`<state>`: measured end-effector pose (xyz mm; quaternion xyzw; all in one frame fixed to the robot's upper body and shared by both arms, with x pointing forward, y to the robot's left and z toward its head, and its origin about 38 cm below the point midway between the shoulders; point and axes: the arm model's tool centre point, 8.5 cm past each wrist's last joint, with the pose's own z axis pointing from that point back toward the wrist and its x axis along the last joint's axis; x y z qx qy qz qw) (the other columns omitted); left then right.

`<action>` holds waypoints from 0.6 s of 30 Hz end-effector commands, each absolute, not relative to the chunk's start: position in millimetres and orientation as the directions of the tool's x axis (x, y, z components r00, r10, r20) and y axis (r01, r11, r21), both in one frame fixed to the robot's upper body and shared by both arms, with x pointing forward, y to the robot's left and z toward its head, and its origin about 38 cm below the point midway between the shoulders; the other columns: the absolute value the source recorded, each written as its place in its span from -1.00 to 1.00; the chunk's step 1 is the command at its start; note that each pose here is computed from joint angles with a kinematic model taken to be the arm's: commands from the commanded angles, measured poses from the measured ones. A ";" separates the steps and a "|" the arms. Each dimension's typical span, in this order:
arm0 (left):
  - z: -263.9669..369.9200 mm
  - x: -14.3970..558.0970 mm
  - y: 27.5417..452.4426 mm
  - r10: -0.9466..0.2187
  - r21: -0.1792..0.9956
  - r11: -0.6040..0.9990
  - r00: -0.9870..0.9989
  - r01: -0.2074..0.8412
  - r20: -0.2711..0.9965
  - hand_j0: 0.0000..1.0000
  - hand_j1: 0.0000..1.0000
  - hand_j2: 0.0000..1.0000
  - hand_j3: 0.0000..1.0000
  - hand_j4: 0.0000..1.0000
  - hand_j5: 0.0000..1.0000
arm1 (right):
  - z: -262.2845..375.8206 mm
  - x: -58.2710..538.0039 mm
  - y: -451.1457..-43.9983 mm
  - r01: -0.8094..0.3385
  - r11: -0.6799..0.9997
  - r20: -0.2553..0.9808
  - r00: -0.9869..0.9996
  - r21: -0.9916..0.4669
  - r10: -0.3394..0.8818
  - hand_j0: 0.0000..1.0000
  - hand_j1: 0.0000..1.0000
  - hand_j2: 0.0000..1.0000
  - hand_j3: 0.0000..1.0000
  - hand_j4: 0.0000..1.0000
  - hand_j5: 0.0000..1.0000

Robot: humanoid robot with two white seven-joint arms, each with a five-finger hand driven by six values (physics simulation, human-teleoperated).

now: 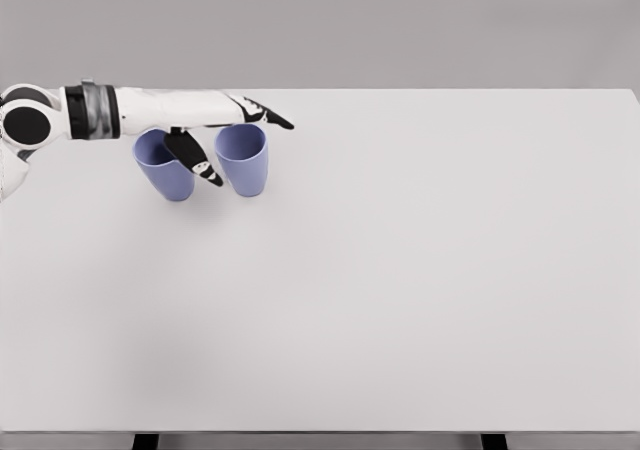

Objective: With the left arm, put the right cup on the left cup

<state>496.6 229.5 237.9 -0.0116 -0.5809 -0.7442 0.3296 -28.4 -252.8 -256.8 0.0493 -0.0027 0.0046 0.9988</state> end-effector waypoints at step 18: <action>230.3 507.6 229.3 -0.509 0.851 -0.095 -0.760 0.517 0.405 1.00 1.00 1.00 1.00 1.00 1.00 | -256.8 -28.4 -252.8 -0.010 0.995 0.006 1.000 0.099 0.009 1.00 1.00 1.00 1.00 1.00 1.00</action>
